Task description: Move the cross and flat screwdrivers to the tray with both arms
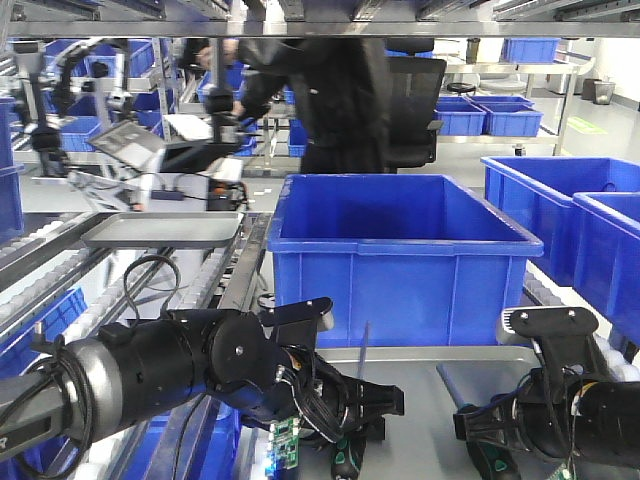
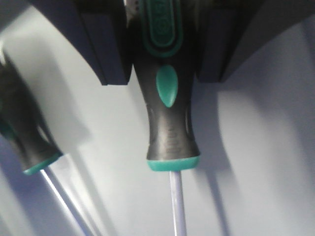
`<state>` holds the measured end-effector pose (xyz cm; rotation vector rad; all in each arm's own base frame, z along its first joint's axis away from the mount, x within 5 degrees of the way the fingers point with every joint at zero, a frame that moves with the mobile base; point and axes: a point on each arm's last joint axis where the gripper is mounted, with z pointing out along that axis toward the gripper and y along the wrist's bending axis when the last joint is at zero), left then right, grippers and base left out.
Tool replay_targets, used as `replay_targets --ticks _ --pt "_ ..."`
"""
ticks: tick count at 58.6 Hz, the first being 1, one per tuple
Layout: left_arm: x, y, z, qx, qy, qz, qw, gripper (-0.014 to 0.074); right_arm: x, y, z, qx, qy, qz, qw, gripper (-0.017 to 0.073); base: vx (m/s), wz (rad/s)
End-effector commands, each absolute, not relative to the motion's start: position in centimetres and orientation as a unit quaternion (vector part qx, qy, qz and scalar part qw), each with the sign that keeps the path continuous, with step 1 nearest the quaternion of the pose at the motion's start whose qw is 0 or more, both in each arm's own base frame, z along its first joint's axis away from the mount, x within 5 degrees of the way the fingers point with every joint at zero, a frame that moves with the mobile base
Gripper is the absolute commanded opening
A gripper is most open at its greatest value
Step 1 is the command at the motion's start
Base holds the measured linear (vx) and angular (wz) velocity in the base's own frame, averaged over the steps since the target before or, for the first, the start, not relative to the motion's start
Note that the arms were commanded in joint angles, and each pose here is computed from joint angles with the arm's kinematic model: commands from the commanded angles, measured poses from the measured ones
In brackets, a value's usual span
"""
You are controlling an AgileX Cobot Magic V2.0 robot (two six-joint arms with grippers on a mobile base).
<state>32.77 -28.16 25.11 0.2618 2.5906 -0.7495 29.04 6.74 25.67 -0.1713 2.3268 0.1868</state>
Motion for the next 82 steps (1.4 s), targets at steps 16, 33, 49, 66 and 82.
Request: replay_targets --ticks 16,33,49,66,82 --pt "32.1 -27.7 29.9 0.094 0.908 -0.308 0.266 0.0494 29.4 6.7 28.0 -0.07 0.889 0.074 0.446 0.0355 0.0 0.0" --pt "30.5 -26.2 33.8 0.153 0.888 -0.293 0.319 0.0484 28.2 6.4 28.9 -0.102 0.894 0.059 0.433 0.0355 0.0 0.0" --pt "28.1 -23.1 37.9 0.208 0.88 -0.223 0.363 0.0255 24.5 5.7 33.2 -0.108 0.866 0.064 0.484 0.0283 0.0 0.0" --pt "25.4 -19.9 40.0 0.234 0.851 -0.175 0.437 -0.0006 17.7 4.2 38.3 -0.106 0.817 0.072 0.562 -0.0014 0.0 0.0" --pt "19.4 -15.2 37.2 0.227 0.788 -0.212 0.532 -0.0003 9.0 2.1 36.8 -0.105 0.732 0.058 0.67 -0.001 0.0 0.0"
